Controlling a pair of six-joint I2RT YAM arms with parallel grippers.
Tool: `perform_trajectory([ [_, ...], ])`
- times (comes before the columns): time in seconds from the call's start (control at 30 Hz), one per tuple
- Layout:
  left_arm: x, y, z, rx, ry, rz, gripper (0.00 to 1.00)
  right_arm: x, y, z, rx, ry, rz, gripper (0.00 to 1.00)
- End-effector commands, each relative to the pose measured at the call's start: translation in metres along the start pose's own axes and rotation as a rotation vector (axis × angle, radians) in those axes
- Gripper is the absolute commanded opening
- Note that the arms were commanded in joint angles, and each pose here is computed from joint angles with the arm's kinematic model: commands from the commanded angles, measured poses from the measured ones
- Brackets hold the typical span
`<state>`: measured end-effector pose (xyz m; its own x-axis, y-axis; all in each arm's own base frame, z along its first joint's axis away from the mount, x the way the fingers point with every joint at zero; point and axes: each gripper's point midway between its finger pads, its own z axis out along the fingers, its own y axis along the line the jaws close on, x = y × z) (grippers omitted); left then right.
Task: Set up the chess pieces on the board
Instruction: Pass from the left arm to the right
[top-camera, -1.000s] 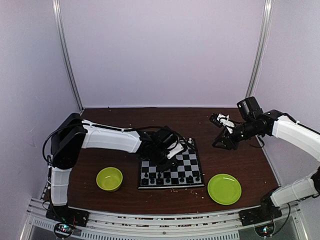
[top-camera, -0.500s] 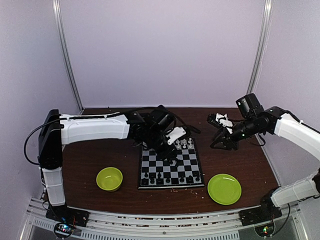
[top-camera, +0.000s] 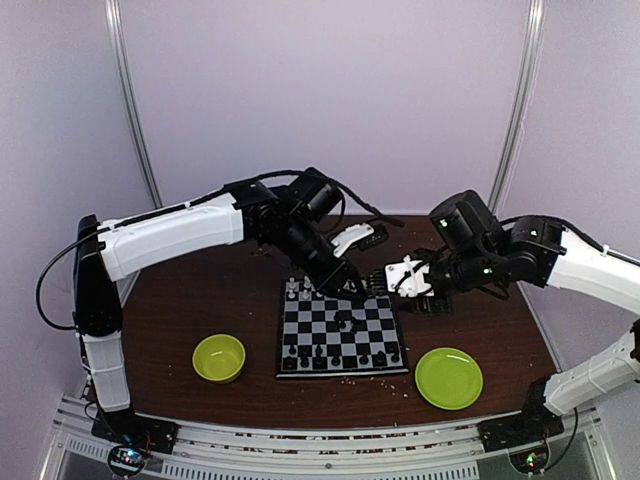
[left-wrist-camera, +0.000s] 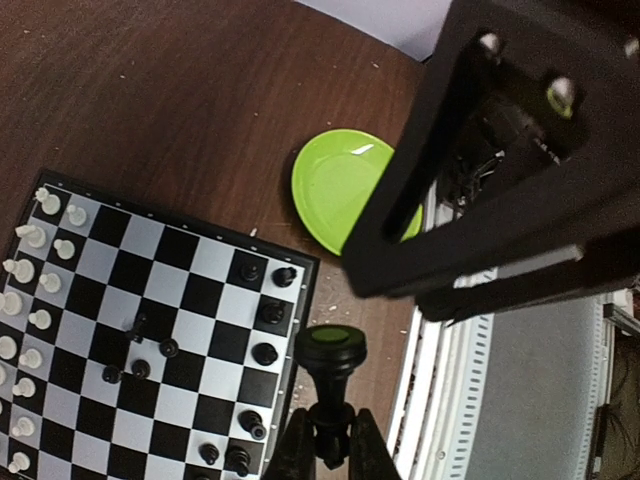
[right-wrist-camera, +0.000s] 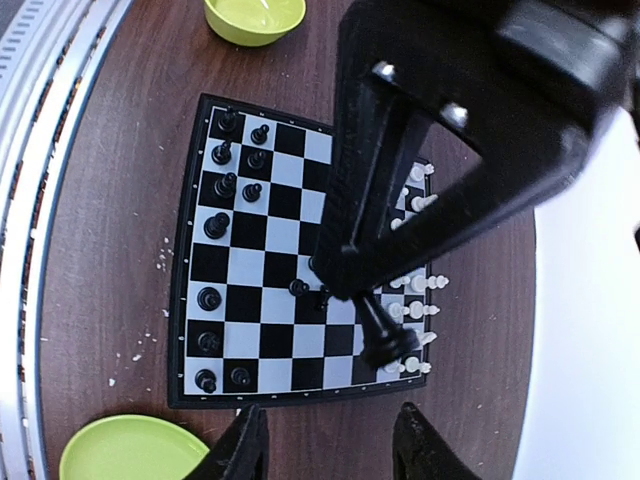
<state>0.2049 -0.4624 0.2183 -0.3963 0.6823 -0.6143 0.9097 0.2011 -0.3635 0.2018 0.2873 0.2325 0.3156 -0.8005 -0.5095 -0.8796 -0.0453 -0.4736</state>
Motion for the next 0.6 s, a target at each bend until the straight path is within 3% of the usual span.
perform_trajectory([
  [0.0, 0.004, -0.014, -0.001, 0.113, 0.028, -0.079, 0.0, -0.002, -0.012, 0.007, 0.082, 0.112, -0.132, 0.42],
  [0.2, 0.007, -0.019, 0.0, 0.15, 0.037, -0.1, 0.01, -0.007, -0.022, 0.02, 0.16, 0.162, -0.155, 0.41],
  [0.57, 0.014, -0.025, 0.005, 0.201, 0.062, -0.13, 0.01, -0.017, -0.009, 0.029, 0.141, 0.172, -0.228, 0.34],
])
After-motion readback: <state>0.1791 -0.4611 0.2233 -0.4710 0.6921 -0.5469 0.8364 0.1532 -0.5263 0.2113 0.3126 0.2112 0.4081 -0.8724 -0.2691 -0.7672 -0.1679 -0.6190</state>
